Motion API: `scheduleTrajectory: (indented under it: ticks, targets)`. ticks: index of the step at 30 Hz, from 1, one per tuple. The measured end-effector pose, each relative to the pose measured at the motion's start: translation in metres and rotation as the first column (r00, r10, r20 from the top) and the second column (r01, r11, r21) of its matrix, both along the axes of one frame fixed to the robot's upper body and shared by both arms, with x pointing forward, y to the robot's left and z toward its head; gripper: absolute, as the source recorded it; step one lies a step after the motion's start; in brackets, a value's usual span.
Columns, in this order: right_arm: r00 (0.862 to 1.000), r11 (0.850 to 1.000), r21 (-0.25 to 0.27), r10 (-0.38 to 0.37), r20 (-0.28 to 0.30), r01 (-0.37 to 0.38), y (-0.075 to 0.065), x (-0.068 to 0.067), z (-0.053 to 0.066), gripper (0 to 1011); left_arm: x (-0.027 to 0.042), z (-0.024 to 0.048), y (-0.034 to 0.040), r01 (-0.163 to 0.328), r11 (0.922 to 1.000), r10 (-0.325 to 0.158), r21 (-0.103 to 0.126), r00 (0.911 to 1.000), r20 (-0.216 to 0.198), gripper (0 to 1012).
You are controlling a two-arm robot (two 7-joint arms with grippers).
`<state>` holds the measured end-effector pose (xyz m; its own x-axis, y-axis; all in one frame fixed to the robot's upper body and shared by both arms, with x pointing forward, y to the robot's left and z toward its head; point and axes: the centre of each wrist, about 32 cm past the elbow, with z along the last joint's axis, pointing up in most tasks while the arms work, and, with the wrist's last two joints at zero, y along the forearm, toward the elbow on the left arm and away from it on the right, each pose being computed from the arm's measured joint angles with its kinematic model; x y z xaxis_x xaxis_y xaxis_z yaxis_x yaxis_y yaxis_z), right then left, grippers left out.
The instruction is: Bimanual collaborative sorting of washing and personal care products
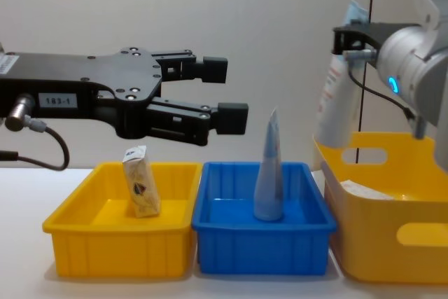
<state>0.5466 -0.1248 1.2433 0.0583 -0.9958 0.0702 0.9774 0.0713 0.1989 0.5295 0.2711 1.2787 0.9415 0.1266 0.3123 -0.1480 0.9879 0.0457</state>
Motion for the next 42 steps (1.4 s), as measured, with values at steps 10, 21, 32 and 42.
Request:
scheduleTrajectory:
  ticks: [10, 21, 32, 42]
  targets:
    - [0.989, 0.991, -0.012, -0.132, -0.071, 0.131, -0.019, 0.011, -0.008, 0, 0.0, 0.0, 0.0, 0.0, 1.0, 0.0, 0.0, 1.0, 0.0, 1001]
    - [0.955, 0.966, -0.037, -0.259, -0.145, 0.256, -0.043, 0.017, -0.025, 33, 0.0, 0.0, 0.0, 0.0, 1.0, 0.0, 0.0, 1.0, 0.0, 1002]
    - [0.94, 0.955, -0.047, -0.296, -0.17, 0.292, -0.054, 0.014, -0.035, 378, 0.0, 0.0, 0.0, 0.0, 1.0, 0.0, 0.0, 1.0, 0.0, 1001]
    - [0.951, 0.96, -0.019, -0.278, -0.138, 0.278, -0.052, 0.006, -0.034, 664, 0.0, 0.0, 0.0, 0.0, 1.0, 0.0, 0.0, 1.0, 0.0, 1001]
